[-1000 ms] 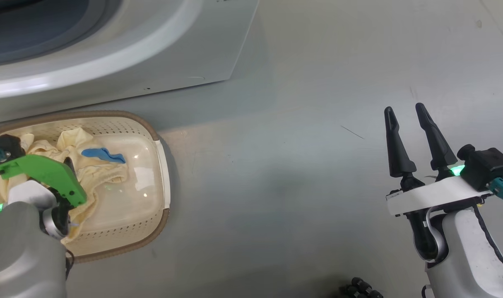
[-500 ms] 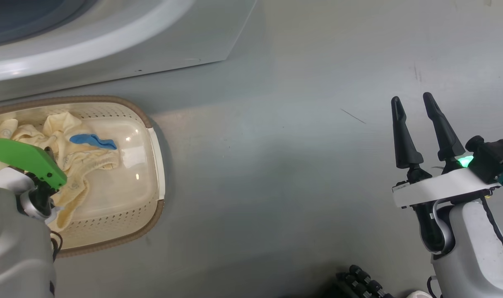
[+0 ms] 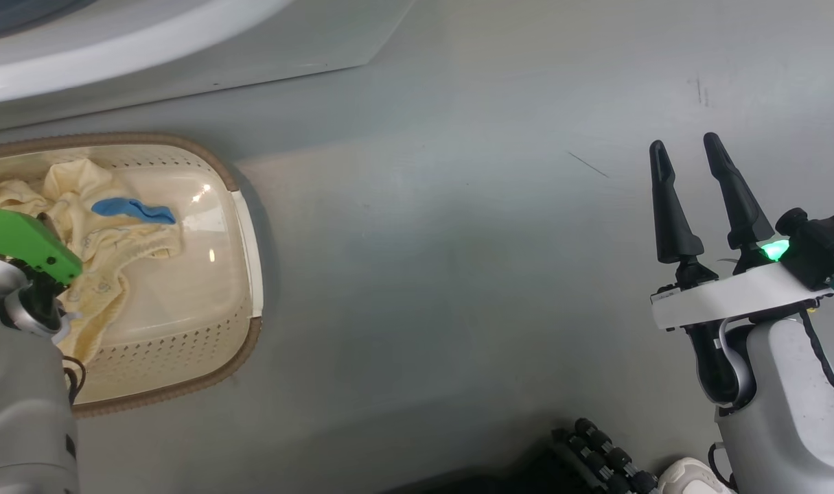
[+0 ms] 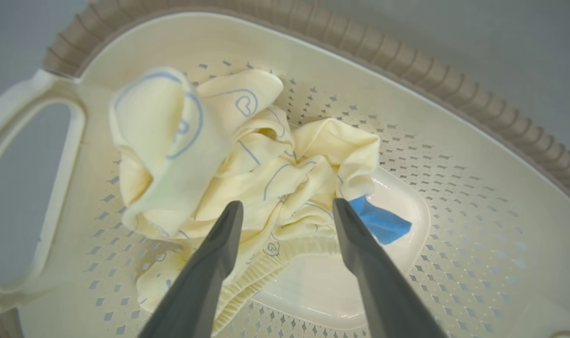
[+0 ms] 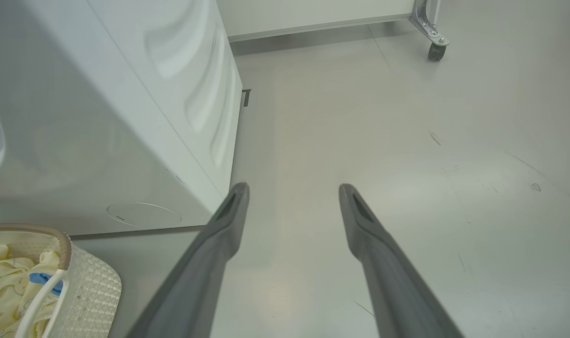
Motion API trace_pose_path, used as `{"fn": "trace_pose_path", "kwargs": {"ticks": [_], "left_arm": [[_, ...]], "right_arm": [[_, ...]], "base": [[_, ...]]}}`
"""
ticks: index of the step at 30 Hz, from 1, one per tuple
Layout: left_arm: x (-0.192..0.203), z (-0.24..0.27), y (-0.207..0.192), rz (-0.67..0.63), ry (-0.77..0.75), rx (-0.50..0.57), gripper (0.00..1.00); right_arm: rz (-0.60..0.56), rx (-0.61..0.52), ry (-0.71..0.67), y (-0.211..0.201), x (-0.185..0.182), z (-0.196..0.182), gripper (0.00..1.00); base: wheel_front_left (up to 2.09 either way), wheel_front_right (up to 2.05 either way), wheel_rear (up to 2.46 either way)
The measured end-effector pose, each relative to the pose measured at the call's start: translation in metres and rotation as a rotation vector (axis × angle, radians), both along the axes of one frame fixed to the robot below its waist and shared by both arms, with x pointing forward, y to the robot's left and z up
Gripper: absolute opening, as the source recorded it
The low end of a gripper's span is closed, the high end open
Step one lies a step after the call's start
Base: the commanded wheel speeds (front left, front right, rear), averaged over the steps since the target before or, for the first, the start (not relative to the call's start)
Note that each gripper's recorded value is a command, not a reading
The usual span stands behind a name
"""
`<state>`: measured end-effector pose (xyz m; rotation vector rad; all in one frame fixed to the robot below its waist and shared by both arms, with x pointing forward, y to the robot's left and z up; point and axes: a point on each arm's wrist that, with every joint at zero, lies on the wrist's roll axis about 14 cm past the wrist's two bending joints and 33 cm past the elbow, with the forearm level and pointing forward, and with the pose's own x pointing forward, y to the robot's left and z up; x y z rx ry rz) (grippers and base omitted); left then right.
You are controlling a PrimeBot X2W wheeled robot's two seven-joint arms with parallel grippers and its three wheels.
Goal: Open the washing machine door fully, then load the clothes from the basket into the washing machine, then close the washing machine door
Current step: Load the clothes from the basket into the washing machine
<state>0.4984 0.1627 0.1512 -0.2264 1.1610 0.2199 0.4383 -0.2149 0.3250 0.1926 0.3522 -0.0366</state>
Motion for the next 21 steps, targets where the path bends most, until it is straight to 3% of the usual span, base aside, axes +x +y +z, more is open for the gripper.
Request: {"fn": "trace_pose_path", "kwargs": {"ticks": [21], "left_arm": [[0.013, -0.027, 0.023, 0.048, -0.001, 0.087, 1.00]], "right_arm": [[-0.015, -0.002, 0.050, -0.004, -0.003, -0.021, 1.00]], "base": [[0.00, 0.00, 0.00]]}}
